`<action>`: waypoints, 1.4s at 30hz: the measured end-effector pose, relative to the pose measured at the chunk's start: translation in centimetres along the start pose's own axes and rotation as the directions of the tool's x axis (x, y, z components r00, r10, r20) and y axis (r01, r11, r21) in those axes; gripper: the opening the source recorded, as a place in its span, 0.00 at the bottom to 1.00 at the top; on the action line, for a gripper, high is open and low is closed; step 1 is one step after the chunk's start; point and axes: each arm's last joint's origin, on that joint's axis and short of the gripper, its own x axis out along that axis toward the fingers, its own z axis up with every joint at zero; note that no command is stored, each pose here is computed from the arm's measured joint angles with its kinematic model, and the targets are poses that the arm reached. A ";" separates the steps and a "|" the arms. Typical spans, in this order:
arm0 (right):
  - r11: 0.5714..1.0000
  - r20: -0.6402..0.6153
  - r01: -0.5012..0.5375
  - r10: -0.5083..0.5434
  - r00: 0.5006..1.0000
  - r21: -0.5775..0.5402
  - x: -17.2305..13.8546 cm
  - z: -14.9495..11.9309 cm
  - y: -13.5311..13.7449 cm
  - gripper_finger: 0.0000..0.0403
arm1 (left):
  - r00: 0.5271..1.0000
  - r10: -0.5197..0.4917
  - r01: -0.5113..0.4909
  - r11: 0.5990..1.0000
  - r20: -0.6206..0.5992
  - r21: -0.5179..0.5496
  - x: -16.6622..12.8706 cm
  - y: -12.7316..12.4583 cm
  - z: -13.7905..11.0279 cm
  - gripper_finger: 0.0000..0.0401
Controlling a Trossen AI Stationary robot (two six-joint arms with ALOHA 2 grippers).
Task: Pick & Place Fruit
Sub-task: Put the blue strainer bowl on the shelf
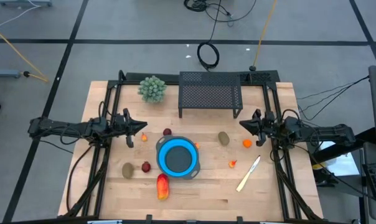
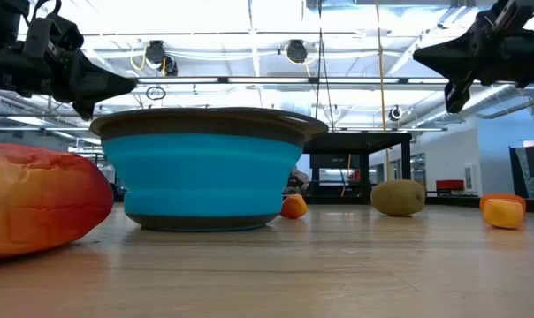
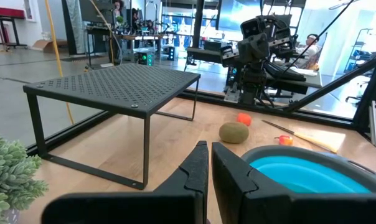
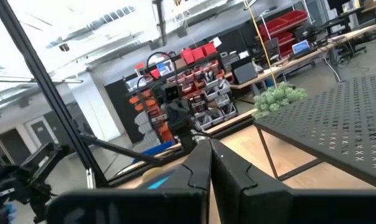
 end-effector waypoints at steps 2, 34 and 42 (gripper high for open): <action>1.000 -0.018 0.003 -0.003 1.000 -0.013 0.4 0.3 0.2 0.00 | 1.000 0.001 -0.001 1.000 0.000 0.000 0.0 0.0 0.0 0.05; 0.954 -0.683 -0.243 0.061 0.727 -0.174 14.2 3.5 5.0 0.00 | 1.000 0.001 -0.001 1.000 0.001 -0.001 0.0 0.0 0.0 0.05; 0.962 -0.771 -0.215 0.008 0.637 -0.168 16.3 3.3 5.3 0.00 | 1.000 0.001 -0.001 1.000 0.003 -0.001 0.0 0.0 0.0 0.05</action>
